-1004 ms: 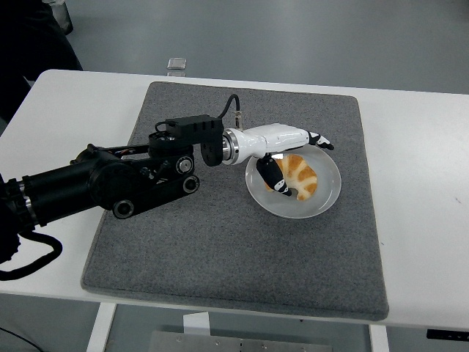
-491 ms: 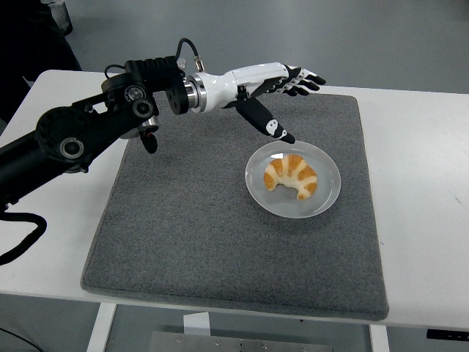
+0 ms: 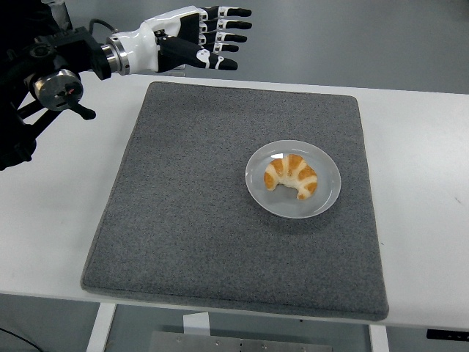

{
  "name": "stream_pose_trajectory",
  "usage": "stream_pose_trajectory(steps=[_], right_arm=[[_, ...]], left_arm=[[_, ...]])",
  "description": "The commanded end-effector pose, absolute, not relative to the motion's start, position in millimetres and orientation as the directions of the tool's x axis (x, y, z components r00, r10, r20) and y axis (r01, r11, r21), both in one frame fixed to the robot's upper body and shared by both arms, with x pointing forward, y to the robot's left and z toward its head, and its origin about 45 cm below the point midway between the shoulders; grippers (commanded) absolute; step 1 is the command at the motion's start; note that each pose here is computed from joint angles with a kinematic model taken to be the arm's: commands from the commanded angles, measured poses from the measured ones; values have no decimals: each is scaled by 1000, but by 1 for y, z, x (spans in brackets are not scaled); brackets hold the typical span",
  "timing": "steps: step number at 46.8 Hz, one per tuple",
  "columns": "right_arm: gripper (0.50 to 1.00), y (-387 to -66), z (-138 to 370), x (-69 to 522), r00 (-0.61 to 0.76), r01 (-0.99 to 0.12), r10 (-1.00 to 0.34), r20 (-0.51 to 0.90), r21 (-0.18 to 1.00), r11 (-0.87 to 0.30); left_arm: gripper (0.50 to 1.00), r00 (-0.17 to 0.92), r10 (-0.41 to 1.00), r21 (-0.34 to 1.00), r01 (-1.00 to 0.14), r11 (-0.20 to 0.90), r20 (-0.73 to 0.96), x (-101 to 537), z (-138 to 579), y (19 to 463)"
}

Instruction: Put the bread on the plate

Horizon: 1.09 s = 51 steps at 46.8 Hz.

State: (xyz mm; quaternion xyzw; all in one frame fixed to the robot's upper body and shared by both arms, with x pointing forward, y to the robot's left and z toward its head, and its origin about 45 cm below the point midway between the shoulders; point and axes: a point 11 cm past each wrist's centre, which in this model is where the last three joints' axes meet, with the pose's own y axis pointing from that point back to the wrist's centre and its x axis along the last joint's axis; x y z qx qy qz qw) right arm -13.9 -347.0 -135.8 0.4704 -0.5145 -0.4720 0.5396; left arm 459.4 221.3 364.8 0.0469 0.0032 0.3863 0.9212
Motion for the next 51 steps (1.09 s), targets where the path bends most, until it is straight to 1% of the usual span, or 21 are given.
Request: stream_pose_trajectory(steps=[1, 10, 15, 22, 32, 41, 51], right_arm=[[952, -347, -136, -14, 25, 25, -993, 111, 993, 112], [952, -347, -136, -14, 25, 25, -993, 111, 993, 112], [954, -347, -136, -14, 25, 25, -993, 111, 993, 112], [952, -347, -136, -14, 25, 25, -993, 111, 993, 112], [952, -347, -136, -14, 25, 25, -993, 111, 993, 112], [952, -347, -136, -14, 25, 25, -993, 111, 993, 112], [952, -347, -136, -14, 25, 25, -993, 111, 993, 112]], left_arm=[[990, 677, 736, 82, -733, 676, -18, 463, 366, 242], [992, 625, 761, 46, -767, 640, -176, 470, 362, 284], [992, 597, 762, 52, -778, 626, -251, 471, 356, 306], [992, 560, 763, 43, -797, 603, -322, 474, 349, 328], [992, 460, 780, 50, -849, 527, -424, 475, 328, 357], [992, 438, 755, 52, -849, 526, -488, 479, 307, 343], [992, 391, 728, 14, -876, 482, -563, 482, 305, 352]])
